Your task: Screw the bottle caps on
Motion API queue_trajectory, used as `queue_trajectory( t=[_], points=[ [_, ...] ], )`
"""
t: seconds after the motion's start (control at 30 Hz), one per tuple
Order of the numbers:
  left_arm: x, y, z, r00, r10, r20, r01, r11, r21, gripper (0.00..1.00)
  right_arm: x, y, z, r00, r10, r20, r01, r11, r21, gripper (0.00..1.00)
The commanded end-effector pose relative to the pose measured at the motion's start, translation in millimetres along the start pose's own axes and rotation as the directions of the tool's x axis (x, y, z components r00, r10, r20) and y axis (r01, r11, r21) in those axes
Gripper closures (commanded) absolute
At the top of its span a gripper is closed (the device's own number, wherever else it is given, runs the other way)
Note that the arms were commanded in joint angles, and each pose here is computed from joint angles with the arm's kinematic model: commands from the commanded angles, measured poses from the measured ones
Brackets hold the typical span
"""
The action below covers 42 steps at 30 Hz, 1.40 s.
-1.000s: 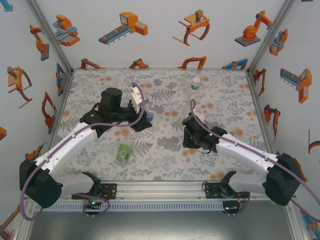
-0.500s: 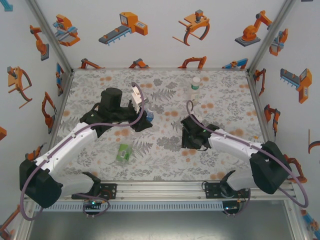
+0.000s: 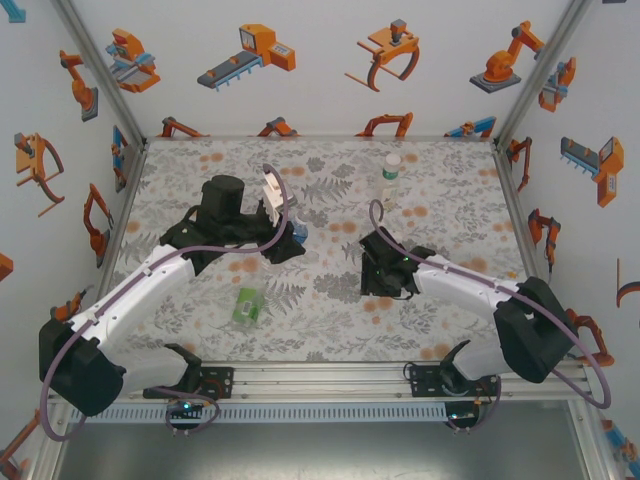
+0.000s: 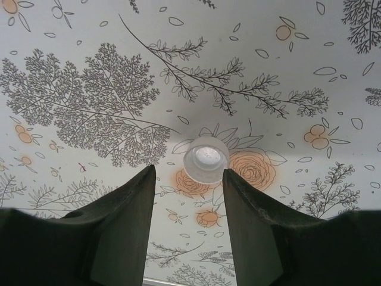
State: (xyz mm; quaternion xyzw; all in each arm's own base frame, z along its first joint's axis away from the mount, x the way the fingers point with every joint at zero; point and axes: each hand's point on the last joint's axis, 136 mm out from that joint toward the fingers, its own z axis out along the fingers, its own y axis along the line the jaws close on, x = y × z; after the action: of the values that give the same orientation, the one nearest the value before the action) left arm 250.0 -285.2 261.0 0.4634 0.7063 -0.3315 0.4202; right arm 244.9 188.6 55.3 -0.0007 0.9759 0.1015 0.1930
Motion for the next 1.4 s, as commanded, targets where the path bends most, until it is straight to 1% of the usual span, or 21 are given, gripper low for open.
queue_trajectory(
  t=[0.0, 0.93, 1.07, 1.2, 1.3, 1.37],
  points=[
    [-3.8, -2.6, -0.3, 1.0, -0.003, 0.02, 0.003, 1.0, 0.023, 1.0, -12.2, 4.0, -3.4, 1.0, -0.011, 0.029, 0.011, 1.0, -0.005, 0.53],
    [-2.9, -3.9, -0.4, 1.0, -0.001, 0.019, 0.0, 1.0, 0.03, 1.0, -5.8, 0.9, 11.5, 1.0, -0.015, -0.012, 0.015, 1.0, 0.008, 0.53],
    [-3.2, -4.1, -0.1, 1.0, -0.001, 0.02, 0.0, 0.999, 0.032, 1.0, -3.4, 0.3, 15.8, 1.0, -0.005, -0.018, 0.005, 1.0, 0.0, 0.56],
    [-3.3, -4.3, 0.4, 1.0, 0.0, 0.019, -0.001, 0.999, 0.035, 1.0, 0.2, -2.5, 20.1, 1.0, 0.016, -0.027, -0.016, 1.0, -0.01, 0.66],
    [-3.4, -4.3, 0.8, 1.0, 0.0, 0.019, 0.0, 0.999, 0.037, 1.0, 1.9, -4.5, 21.4, 0.999, 0.031, -0.032, -0.031, 0.999, -0.016, 0.71],
    [-3.4, -4.0, 1.6, 1.0, -0.001, 0.018, 0.0, 0.999, 0.039, 1.0, 3.9, -5.6, 22.8, 0.999, 0.037, -0.04, -0.037, 0.999, -0.02, 0.72]
  ],
)
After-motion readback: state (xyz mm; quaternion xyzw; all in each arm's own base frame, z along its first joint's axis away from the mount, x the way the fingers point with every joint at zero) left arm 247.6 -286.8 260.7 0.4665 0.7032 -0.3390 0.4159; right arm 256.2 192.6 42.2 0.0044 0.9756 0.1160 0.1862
